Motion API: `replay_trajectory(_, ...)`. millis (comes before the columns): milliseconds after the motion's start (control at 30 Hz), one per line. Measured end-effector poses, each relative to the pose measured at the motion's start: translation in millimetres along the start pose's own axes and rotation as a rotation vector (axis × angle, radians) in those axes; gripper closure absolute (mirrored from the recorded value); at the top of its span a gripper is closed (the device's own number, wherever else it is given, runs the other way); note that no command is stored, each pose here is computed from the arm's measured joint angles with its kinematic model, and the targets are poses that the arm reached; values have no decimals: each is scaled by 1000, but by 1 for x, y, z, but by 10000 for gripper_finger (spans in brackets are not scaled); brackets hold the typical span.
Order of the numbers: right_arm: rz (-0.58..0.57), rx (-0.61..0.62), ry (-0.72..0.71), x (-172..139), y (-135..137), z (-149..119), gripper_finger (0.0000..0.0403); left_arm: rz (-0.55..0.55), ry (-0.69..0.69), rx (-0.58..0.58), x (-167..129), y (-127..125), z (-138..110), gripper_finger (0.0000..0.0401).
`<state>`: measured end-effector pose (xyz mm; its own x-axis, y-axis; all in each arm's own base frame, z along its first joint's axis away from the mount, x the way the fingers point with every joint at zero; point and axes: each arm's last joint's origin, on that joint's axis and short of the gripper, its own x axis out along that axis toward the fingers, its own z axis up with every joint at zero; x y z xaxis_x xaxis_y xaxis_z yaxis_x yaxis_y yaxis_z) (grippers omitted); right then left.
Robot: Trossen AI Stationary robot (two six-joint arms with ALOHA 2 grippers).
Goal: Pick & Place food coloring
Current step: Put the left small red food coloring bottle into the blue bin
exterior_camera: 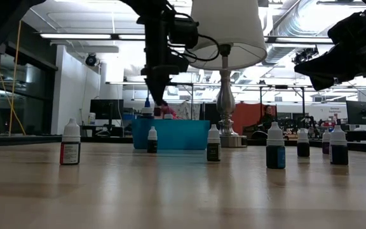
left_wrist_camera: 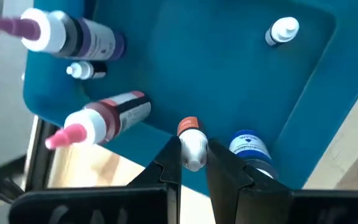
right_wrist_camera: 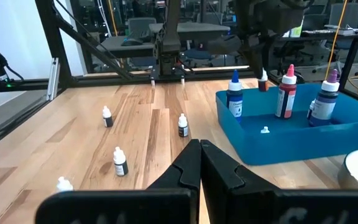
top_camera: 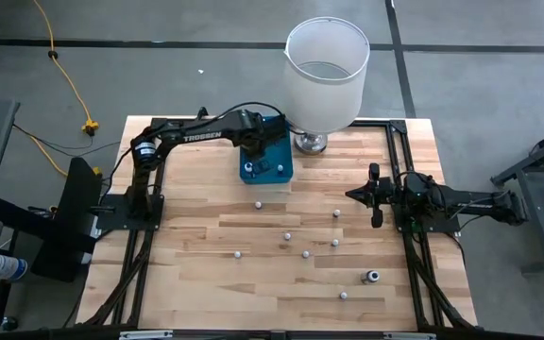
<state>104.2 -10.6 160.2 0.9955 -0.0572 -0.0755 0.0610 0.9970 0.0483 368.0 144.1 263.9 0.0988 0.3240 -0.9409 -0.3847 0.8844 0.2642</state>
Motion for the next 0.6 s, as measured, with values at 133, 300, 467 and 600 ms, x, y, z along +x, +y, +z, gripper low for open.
replay_trajectory(133,0,0,0,0,0,0,402,-5,15,76,9,-2,1,364)
replay_trajectory(300,0,0,0,0,0,0,402,-28,17,140,28,-2,-4,364)
replay_trajectory(467,0,0,0,0,0,0,402,-55,26,175,43,-1,-10,364)
replay_trajectory(600,-1,0,0,0,0,0,402,-85,9,171,48,1,-11,364)
